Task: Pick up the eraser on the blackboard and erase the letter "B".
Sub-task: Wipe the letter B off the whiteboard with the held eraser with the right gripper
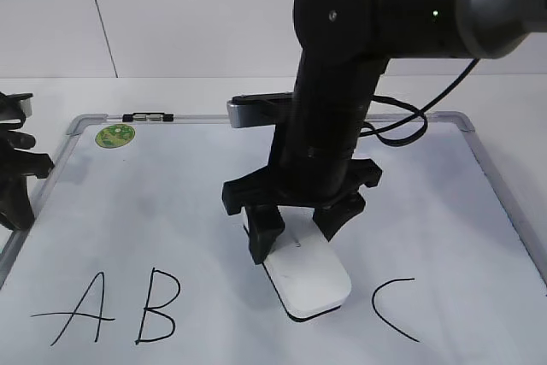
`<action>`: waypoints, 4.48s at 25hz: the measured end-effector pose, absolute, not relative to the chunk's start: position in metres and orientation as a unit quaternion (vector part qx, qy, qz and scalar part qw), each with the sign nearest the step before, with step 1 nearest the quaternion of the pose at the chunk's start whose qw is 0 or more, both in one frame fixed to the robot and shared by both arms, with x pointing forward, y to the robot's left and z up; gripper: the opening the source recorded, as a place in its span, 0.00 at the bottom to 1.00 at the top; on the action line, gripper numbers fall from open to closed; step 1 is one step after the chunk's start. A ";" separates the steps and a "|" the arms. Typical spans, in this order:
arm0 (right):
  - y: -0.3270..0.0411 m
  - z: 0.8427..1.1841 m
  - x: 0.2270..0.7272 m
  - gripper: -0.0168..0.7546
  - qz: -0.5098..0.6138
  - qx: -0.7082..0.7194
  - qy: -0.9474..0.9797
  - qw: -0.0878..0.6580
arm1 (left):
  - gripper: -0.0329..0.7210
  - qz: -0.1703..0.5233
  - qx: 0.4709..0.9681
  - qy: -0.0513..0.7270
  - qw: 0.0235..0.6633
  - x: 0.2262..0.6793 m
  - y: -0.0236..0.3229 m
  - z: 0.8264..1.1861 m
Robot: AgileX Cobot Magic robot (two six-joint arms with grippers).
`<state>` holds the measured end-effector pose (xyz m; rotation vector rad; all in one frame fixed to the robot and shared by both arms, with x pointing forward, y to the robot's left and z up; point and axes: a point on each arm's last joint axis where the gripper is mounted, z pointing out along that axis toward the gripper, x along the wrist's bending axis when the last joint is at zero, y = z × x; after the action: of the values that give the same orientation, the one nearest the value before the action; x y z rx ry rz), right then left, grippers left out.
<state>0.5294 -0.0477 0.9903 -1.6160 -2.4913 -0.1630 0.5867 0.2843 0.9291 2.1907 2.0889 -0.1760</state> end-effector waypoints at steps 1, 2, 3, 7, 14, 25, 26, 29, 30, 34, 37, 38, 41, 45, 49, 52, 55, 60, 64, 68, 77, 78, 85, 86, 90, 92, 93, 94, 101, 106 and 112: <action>-0.046 0.989 0.529 0.69 -0.055 -0.549 -0.829 0.093 | 0.10 -0.058 0.721 0.688 0.055 0.587 0.284 0.929; -0.045 0.989 0.529 0.69 -0.059 -0.560 -0.820 0.099 | 0.10 -0.059 0.721 0.688 0.054 0.587 0.284 0.929; -0.043 0.986 0.530 0.69 -0.060 -0.572 -0.811 0.104 | 0.10 -0.059 0.721 0.688 0.054 0.587 0.284 0.929; -0.035 0.984 0.526 0.69 -0.061 -0.612 -0.783 0.091 | 0.10 -0.059 0.721 0.688 0.054 0.586 0.284 0.929; -0.006 0.985 0.508 0.69 -0.085 -0.635 -0.766 0.047 | 0.10 -0.060 0.721 0.688 0.054 0.586 0.284 0.929; 0.028 0.978 0.509 0.69 -0.113 -0.661 -0.740 0.051 | 0.10 -0.061 0.720 0.689 0.056 0.586 0.284 0.929; 0.032 0.978 0.507 0.69 -0.115 -0.658 -0.743 0.051 | 0.10 -0.061 0.720 0.689 0.056 0.586 0.284 0.929; 0.043 0.976 0.506 0.69 -0.113 -0.655 -0.745 0.053 | 0.10 -0.062 0.719 0.690 0.057 0.586 0.284 0.929; 0.046 0.972 0.505 0.69 -0.106 -0.654 -0.747 0.053 | 0.10 -0.062 0.719 0.690 0.057 0.586 0.284 0.929; 0.055 0.955 0.498 0.69 -0.081 -0.647 -0.756 0.053 | 0.10 -0.063 0.719 0.689 0.056 0.586 0.284 0.929; 0.058 0.950 0.495 0.69 -0.074 -0.644 -0.760 0.053 | 0.10 -0.063 0.719 0.690 0.056 0.586 0.284 0.929; 0.058 0.950 0.495 0.69 -0.075 -0.644 -0.759 0.053 | 0.10 -0.063 0.719 0.690 0.056 0.586 0.284 0.929; 0.059 0.951 0.495 0.69 -0.082 -0.646 -0.757 0.058 | 0.10 -0.063 0.719 0.690 0.056 0.586 0.284 0.929; 0.062 0.949 0.496 0.69 -0.088 -0.651 -0.752 0.064 | 0.10 -0.064 0.719 0.690 0.056 0.586 0.283 0.929; 0.069 0.948 0.500 0.69 -0.086 -0.652 -0.751 0.067 | 0.10 -0.064 0.719 0.690 0.056 0.586 0.283 0.929; 0.073 0.947 0.503 0.69 -0.086 -0.653 -0.750 0.068 | 0.10 -0.064 0.719 0.690 0.056 0.586 0.283 0.929; 0.077 0.944 0.505 0.69 -0.071 -0.650 -0.754 0.065 | 0.10 -0.064 0.719 0.690 0.056 0.586 0.283 0.929; 0.078 0.938 0.506 0.69 -0.049 -0.648 -0.758 0.055 | 0.10 -0.064 0.719 0.690 0.056 0.586 0.283 0.929; 0.079 0.933 0.506 0.69 -0.041 -0.644 -0.762 0.054 | 0.10 -0.064 0.719 0.690 0.056 0.586 0.283 0.929; 0.078 0.932 0.506 0.69 -0.032 -0.628 -0.776 0.052 | 0.10 -0.064 0.719 0.690 0.056 0.586 0.283 0.929; 0.079 0.931 0.506 0.69 -0.025 -0.596 -0.802 0.019 | 0.10 -0.063 0.719 0.690 0.057 0.587 0.283 0.929; 0.079 0.931 0.506 0.69 -0.025 -0.596 -0.802 0.019 | 0.10 -0.063 0.718 0.690 0.057 0.587 0.283 0.929; 0.076 0.932 0.510 0.69 -0.024 -0.596 -0.803 0.020 | 0.10 -0.063 0.718 0.691 0.059 0.587 0.283 0.929; 0.075 0.932 0.511 0.69 -0.024 -0.596 -0.802 0.021 | 0.10 -0.063 0.718 0.691 0.059 0.587 0.283 0.929; 0.071 0.932 0.516 0.69 -0.023 -0.597 -0.801 0.024 | 0.10 -0.063 0.718 0.691 0.059 0.587 0.283 0.929; 0.066 0.932 0.523 0.69 -0.022 -0.603 -0.797 0.024 | 0.10 -0.062 0.718 0.691 0.060 0.587 0.283 0.929; 0.064 0.932 0.526 0.69 -0.022 -0.606 -0.795 0.024 | 0.10 -0.062 0.718 0.691 0.060 0.587 0.283 0.929; 0.061 0.932 0.529 0.69 -0.022 -0.607 -0.794 0.024 | 0.10 -0.062 0.718 0.691 0.060 0.587 0.283 0.929; 0.045 0.932 0.547 0.69 -0.020 -0.612 -0.790 0.025 | 0.10 -0.059 0.720 0.689 0.056 0.587 0.284 0.929; 0.036 0.939 0.555 0.69 -0.027 -0.573 -0.819 0.012 | 0.10 -0.058 0.721 0.688 0.055 0.587 0.284 0.929; 0.019 0.952 0.563 0.69 -0.018 -0.489 -0.871 -0.046 | 0.10 -0.058 0.721 0.688 0.055 0.587 0.284 0.929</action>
<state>0.5634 0.0185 0.9519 -1.5823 -2.8191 -0.0571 0.5871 0.2842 0.9286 2.1881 2.0893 -0.1764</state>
